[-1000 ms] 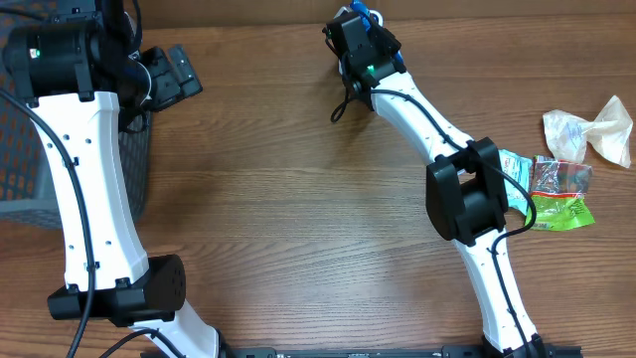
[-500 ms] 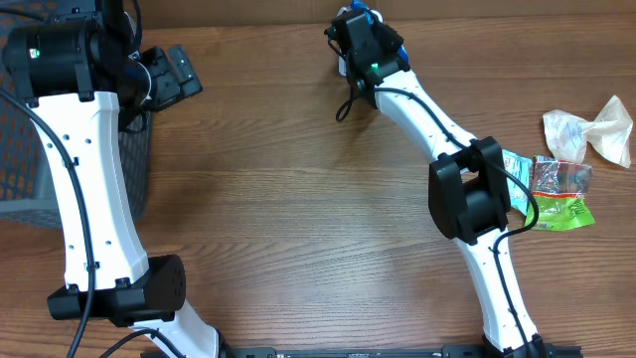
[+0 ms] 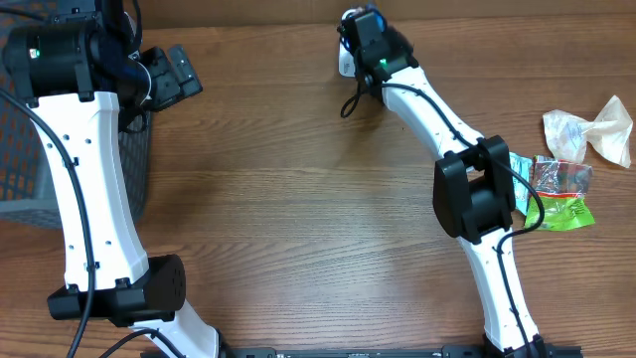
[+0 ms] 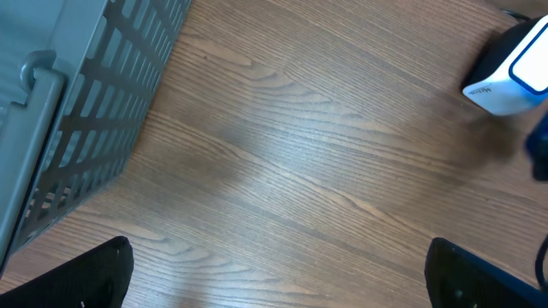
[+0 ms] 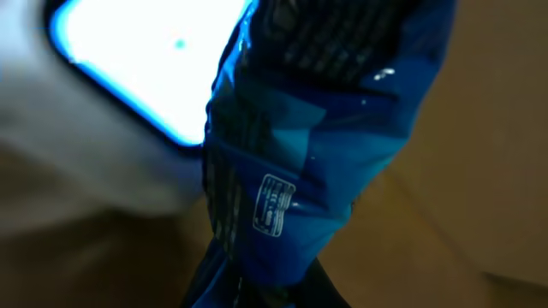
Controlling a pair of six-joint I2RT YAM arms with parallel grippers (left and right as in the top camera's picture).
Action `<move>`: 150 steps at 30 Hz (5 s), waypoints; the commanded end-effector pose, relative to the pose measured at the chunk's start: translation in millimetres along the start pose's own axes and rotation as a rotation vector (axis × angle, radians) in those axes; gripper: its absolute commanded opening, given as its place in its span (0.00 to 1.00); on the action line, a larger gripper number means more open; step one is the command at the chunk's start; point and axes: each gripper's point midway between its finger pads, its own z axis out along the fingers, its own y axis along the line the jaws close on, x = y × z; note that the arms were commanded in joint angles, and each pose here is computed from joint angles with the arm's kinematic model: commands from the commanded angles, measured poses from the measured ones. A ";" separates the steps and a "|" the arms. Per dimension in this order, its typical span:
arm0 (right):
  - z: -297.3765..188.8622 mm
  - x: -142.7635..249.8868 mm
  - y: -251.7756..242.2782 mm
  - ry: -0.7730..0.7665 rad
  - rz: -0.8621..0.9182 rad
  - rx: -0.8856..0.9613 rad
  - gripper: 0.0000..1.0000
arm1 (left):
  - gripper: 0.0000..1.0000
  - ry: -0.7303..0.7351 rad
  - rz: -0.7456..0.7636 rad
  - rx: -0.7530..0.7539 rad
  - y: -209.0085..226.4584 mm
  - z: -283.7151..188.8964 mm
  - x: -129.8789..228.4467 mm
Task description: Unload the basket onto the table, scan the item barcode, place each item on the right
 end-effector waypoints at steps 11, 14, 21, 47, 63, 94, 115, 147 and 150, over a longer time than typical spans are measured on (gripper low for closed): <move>-217.8 24.9 -146.3 -0.123 0.711 -0.367 0.04 | 1.00 -0.030 0.010 0.013 -0.3 -13.1 1.0; -229.0 74.4 -184.4 -0.033 0.838 -0.314 0.04 | 1.00 -0.030 0.010 0.013 -0.3 -13.1 1.0; -219.6 193.5 -227.3 0.264 0.989 -0.225 0.04 | 1.00 -0.030 0.010 0.013 -0.3 -13.1 1.0; -100.3 351.3 -153.2 0.594 0.948 -0.303 0.35 | 1.00 -0.030 0.010 0.013 -0.3 -13.1 1.0; -226.3 233.4 -233.3 0.136 1.024 -0.441 0.78 | 1.00 -0.030 0.010 0.014 -0.3 -13.1 1.0; -511.2 232.0 -188.6 -0.368 1.035 -0.354 1.00 | 1.00 -0.030 0.010 0.013 -0.3 -13.1 1.0; -460.0 215.0 -147.2 -0.874 0.594 -0.212 1.00 | 1.00 -0.030 0.010 0.013 -0.3 -13.1 1.0; -291.2 264.5 -13.9 -0.991 0.695 -0.227 1.00 | 1.00 -0.030 0.010 0.013 -0.3 -13.1 1.0; -276.5 270.9 -1.5 -0.942 0.696 -0.250 1.00 | 1.00 -0.030 0.010 0.013 -0.3 -13.1 1.0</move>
